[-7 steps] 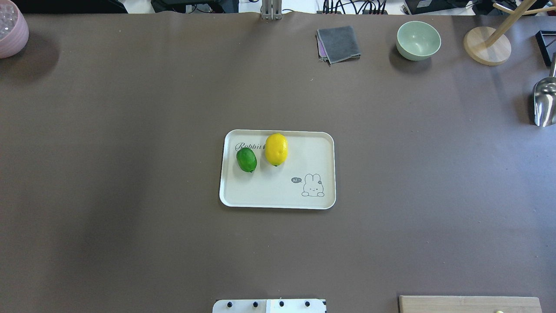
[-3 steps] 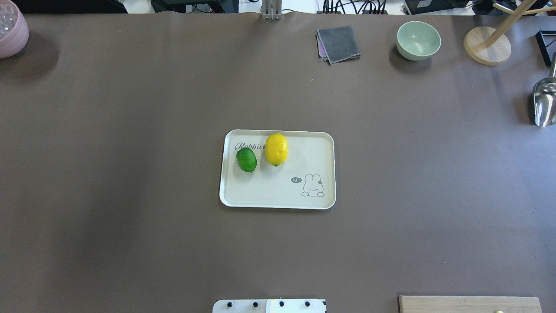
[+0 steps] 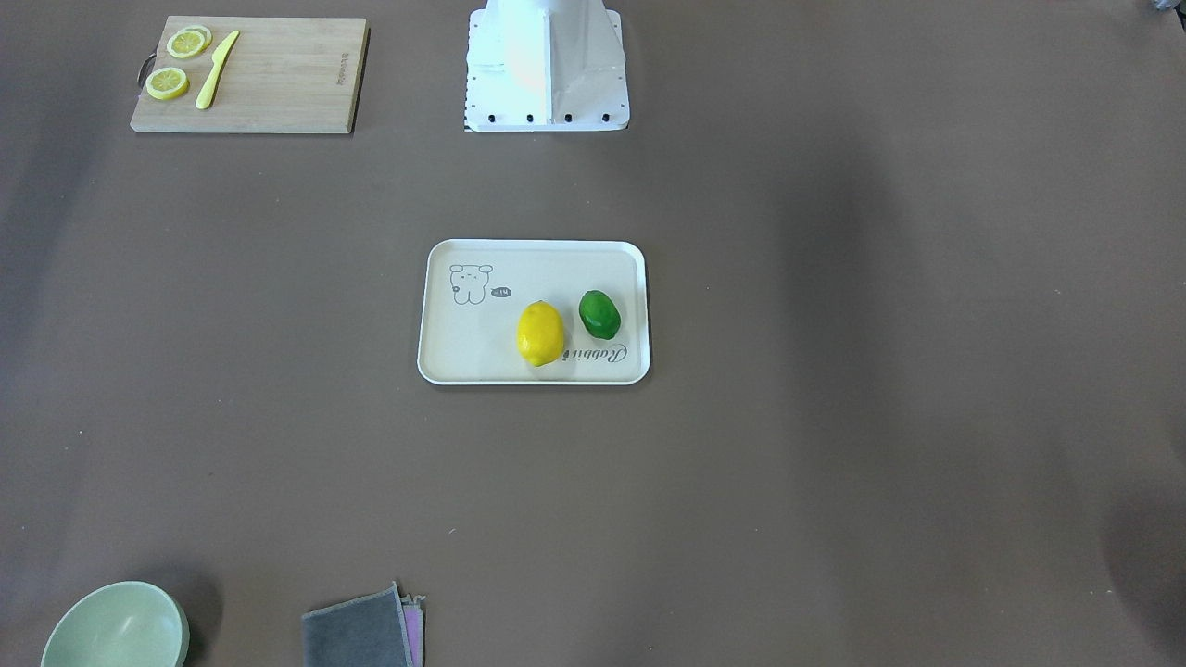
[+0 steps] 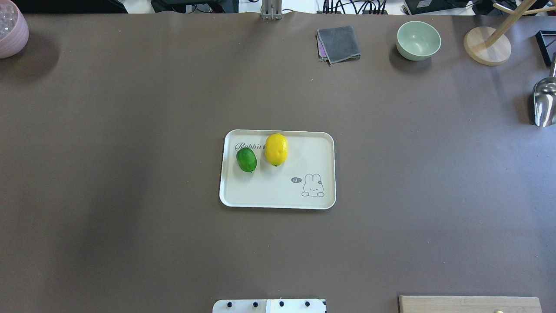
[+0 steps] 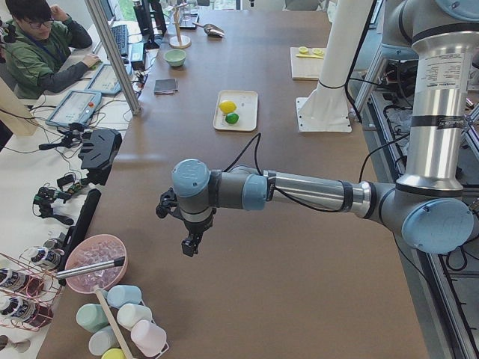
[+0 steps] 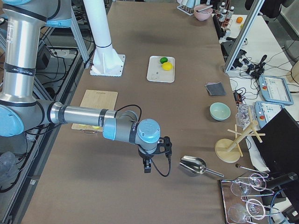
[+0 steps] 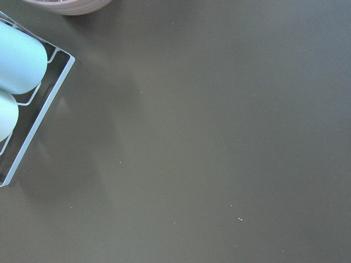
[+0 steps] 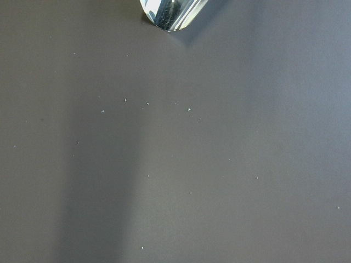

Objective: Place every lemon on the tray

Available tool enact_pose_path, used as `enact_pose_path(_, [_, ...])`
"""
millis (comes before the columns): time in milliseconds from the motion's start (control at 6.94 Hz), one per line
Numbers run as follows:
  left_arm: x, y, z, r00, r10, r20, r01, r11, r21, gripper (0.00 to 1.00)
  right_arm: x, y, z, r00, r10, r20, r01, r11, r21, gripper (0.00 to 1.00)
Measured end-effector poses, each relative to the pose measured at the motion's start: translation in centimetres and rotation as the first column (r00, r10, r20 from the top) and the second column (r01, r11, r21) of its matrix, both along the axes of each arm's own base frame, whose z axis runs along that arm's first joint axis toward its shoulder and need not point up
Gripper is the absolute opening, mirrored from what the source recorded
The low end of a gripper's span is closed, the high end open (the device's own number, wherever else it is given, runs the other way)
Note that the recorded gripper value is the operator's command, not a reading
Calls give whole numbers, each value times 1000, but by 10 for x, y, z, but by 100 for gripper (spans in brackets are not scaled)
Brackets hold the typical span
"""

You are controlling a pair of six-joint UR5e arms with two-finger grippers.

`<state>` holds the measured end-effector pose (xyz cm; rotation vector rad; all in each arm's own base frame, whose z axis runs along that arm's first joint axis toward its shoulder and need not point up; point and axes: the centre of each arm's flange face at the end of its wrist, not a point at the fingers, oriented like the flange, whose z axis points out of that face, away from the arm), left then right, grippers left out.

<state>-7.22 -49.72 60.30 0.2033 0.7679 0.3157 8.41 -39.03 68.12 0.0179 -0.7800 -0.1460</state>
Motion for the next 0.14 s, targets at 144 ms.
enact_pose_path(144, [0,-1,0,1000,0,0,0,1000,6,98,0,0,0,1000,0,0,0,1000,0,100])
